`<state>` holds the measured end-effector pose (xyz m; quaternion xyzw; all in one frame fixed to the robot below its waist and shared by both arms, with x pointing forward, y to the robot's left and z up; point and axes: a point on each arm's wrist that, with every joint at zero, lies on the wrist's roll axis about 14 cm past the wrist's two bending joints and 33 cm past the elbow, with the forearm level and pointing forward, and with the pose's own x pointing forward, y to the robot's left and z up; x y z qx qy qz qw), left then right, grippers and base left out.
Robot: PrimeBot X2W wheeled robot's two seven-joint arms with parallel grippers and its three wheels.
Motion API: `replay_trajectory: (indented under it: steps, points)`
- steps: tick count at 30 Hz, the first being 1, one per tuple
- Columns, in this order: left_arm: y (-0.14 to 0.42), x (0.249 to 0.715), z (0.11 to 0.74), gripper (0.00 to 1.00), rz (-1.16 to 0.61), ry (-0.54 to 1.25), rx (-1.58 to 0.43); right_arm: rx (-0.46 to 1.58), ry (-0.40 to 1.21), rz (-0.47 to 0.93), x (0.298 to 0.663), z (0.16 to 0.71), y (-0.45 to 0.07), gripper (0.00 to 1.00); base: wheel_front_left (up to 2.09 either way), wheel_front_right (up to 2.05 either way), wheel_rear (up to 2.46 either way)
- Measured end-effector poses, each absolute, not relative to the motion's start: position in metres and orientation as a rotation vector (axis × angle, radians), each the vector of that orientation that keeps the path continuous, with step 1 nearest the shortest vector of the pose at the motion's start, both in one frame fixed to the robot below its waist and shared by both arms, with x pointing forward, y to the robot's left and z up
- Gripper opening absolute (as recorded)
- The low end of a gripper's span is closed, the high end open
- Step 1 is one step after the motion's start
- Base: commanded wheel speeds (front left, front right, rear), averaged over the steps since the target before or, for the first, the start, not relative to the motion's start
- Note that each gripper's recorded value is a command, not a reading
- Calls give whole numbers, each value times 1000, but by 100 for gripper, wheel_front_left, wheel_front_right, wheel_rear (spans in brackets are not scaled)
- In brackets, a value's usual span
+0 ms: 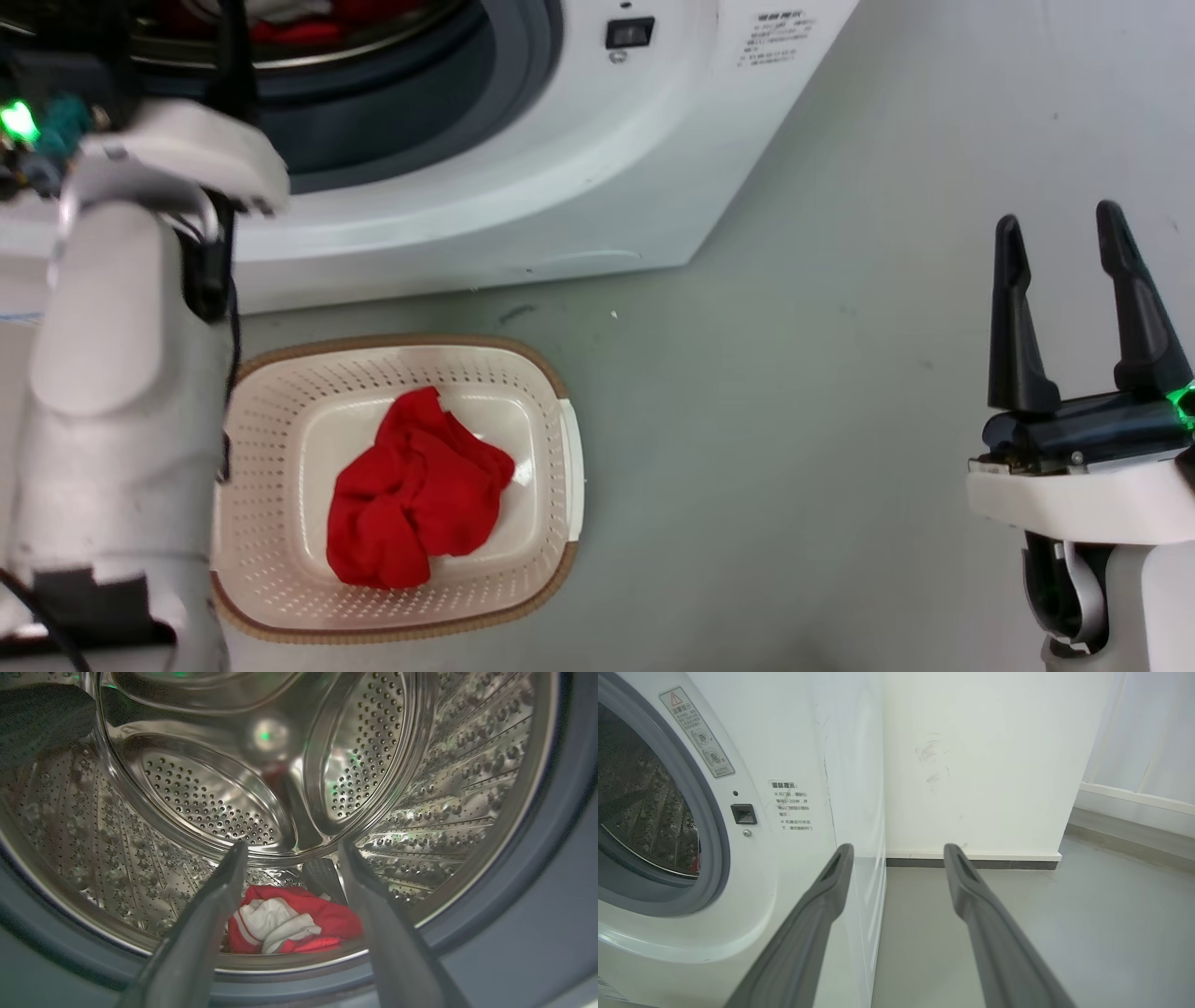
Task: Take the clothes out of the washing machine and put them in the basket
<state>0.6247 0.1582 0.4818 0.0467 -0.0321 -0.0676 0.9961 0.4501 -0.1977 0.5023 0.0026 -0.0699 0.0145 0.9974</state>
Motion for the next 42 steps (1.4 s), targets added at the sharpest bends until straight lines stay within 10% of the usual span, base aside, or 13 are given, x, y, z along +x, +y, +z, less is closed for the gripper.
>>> replay_trajectory:
  steps: [15,42]
  points:
    - [160,727,395,100,-158,369,167,2,-48,-60,471,455,-232,100,0,0,0]
    - [164,744,278,100,-95,924,158,-6,39,-107,481,409,-252,100,0,0,0]
